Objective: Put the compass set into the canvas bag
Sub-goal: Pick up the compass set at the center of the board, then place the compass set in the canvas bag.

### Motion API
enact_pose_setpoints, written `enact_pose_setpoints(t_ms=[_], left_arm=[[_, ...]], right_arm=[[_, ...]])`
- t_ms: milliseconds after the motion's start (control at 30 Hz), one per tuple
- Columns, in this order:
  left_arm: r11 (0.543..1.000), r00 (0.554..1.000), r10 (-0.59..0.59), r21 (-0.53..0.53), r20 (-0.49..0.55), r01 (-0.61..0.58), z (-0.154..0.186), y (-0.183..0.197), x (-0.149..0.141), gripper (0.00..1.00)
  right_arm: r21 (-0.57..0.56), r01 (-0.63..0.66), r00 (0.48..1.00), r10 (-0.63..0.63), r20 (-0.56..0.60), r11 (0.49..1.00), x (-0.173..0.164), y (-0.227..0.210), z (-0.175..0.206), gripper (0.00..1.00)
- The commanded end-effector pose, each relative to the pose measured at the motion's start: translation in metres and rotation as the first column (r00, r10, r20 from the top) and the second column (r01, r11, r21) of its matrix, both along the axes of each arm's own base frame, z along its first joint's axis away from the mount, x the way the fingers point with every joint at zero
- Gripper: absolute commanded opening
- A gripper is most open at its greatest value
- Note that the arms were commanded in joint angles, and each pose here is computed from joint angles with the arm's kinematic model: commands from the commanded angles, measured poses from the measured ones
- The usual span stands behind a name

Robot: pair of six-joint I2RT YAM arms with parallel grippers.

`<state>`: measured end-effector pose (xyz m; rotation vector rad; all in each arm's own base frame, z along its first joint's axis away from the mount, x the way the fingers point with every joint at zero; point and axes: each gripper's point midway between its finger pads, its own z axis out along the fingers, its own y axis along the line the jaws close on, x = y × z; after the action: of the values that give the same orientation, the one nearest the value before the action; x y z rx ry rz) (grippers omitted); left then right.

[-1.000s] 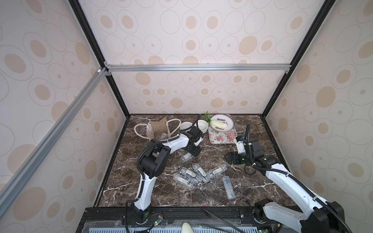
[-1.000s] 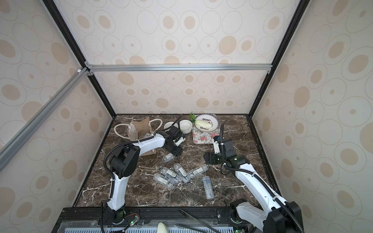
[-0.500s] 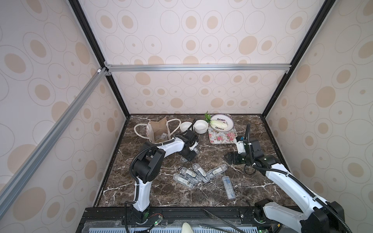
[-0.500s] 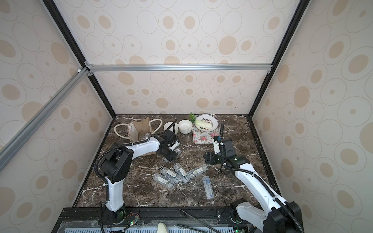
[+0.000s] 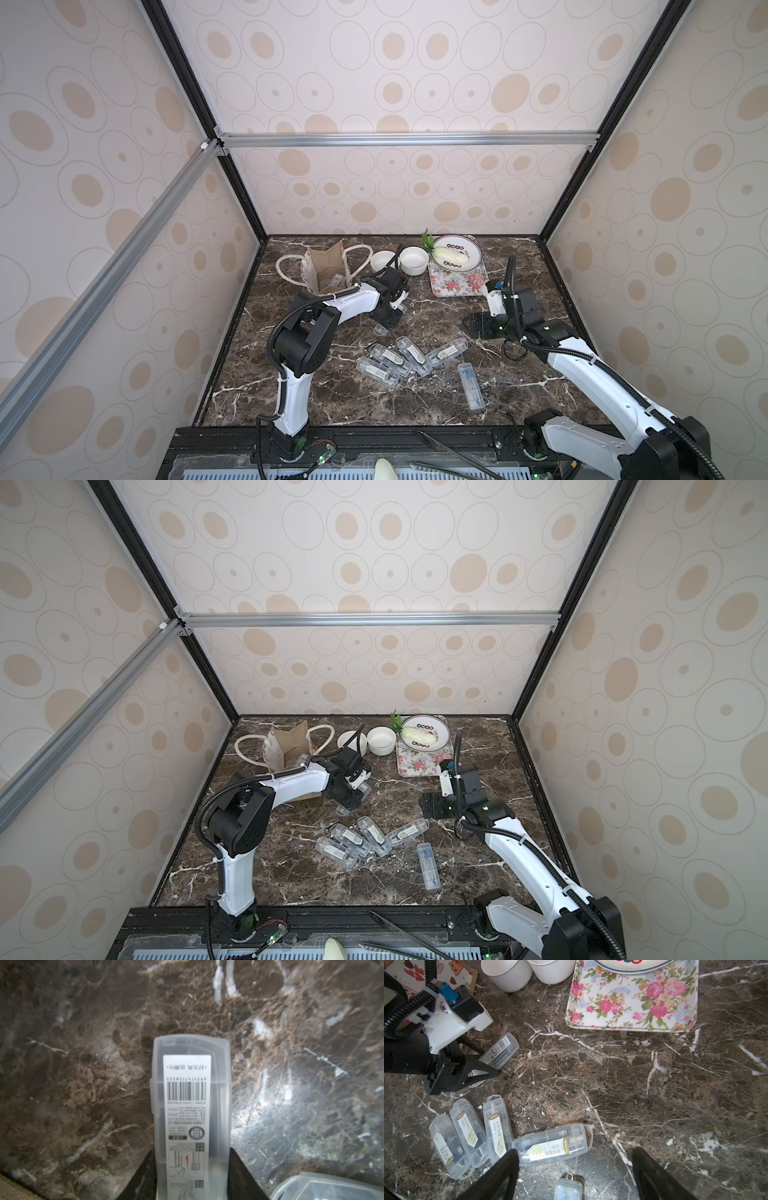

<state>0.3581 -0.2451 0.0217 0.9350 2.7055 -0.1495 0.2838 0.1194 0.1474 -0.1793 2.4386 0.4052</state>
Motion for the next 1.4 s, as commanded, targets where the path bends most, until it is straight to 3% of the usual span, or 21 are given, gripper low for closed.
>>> enact_pose_setpoints(t_ms=[0, 167, 400, 600, 700, 833, 1033, 1367], left_arm=[[1.000, 1.000, -0.008, -0.026, 0.018, 0.009, 0.021, -0.005, 0.005, 0.44], [0.996, 0.995, -0.047, -0.066, 0.085, 0.052, 0.069, -0.027, 0.003, 0.43], [0.976, 0.959, 0.033, -0.216, 0.282, 0.030, 0.187, -0.044, 0.021, 0.44], [0.948, 0.890, 0.203, -0.311, 0.408, -0.074, 0.278, -0.002, 0.042, 0.44], [0.925, 0.841, 0.323, -0.334, 0.435, -0.183, 0.298, 0.045, 0.058, 0.43], [0.873, 0.775, 0.477, -0.326, 0.416, -0.362, 0.290, 0.112, 0.081, 0.42], [0.815, 0.723, 0.578, -0.314, 0.378, -0.487, 0.249, 0.170, 0.106, 0.41], [0.850, 0.799, 0.526, -0.210, 0.292, -0.483, 0.162, 0.179, 0.105, 0.40]], right_arm=[[-0.010, -0.008, 1.000, 0.008, 0.010, 1.000, -0.004, -0.001, 0.004, 0.87], [-0.024, 0.007, 1.000, -0.006, 0.030, 1.000, -0.004, -0.005, 0.009, 0.87], [-0.019, 0.023, 0.998, -0.022, 0.062, 1.000, -0.004, -0.008, 0.016, 0.87], [-0.001, 0.018, 0.997, -0.018, 0.075, 1.000, -0.003, -0.006, 0.027, 0.87], [0.005, 0.012, 0.996, -0.013, 0.083, 1.000, -0.002, -0.004, 0.035, 0.87], [0.009, 0.008, 0.996, -0.009, 0.091, 1.000, 0.002, -0.002, 0.043, 0.87], [0.019, 0.005, 0.996, -0.007, 0.086, 1.000, 0.011, 0.003, 0.043, 0.87], [0.026, -0.009, 1.000, 0.009, 0.025, 1.000, 0.018, 0.011, 0.023, 0.86]])
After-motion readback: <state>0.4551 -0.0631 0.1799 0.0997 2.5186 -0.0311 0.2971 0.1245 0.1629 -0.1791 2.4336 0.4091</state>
